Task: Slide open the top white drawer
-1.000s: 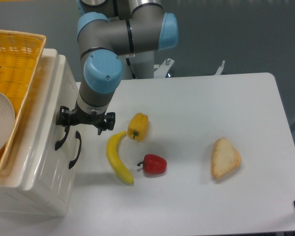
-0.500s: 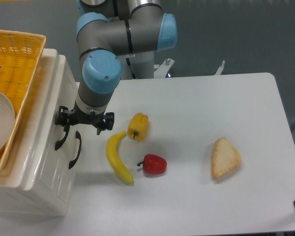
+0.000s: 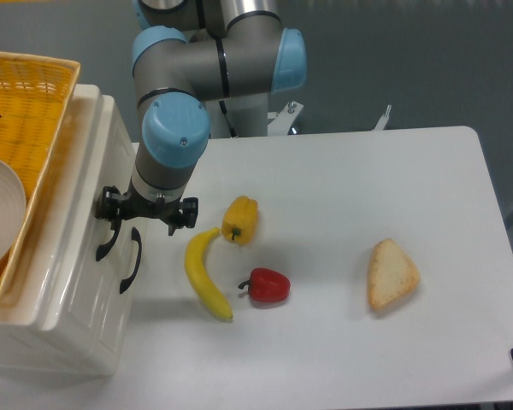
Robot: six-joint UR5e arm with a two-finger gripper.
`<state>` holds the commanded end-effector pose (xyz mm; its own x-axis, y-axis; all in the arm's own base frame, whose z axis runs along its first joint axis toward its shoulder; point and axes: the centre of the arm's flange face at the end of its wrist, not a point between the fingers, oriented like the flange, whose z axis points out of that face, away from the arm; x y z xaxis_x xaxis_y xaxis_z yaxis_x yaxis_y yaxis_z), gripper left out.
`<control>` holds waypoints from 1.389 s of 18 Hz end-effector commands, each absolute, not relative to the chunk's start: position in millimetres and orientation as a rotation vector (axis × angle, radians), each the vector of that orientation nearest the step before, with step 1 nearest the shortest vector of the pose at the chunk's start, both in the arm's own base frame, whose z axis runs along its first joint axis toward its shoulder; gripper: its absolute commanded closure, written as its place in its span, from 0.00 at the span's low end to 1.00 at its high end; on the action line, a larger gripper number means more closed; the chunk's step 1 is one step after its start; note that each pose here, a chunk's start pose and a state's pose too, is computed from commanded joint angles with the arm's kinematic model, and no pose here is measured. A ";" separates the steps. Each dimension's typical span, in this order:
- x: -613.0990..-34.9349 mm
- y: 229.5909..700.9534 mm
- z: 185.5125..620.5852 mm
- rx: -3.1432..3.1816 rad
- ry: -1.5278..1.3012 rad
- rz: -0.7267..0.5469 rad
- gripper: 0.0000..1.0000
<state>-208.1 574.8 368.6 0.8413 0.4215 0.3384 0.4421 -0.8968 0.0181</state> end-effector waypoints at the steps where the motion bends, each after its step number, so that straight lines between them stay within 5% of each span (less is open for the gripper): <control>1: -208.6 574.2 369.4 -2.959 -0.686 -0.509 0.00; 25: -213.4 571.8 375.2 -2.990 -0.671 -0.409 0.00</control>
<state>-213.4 571.8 375.2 0.8707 0.4132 0.2666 0.4265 -0.9044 0.0088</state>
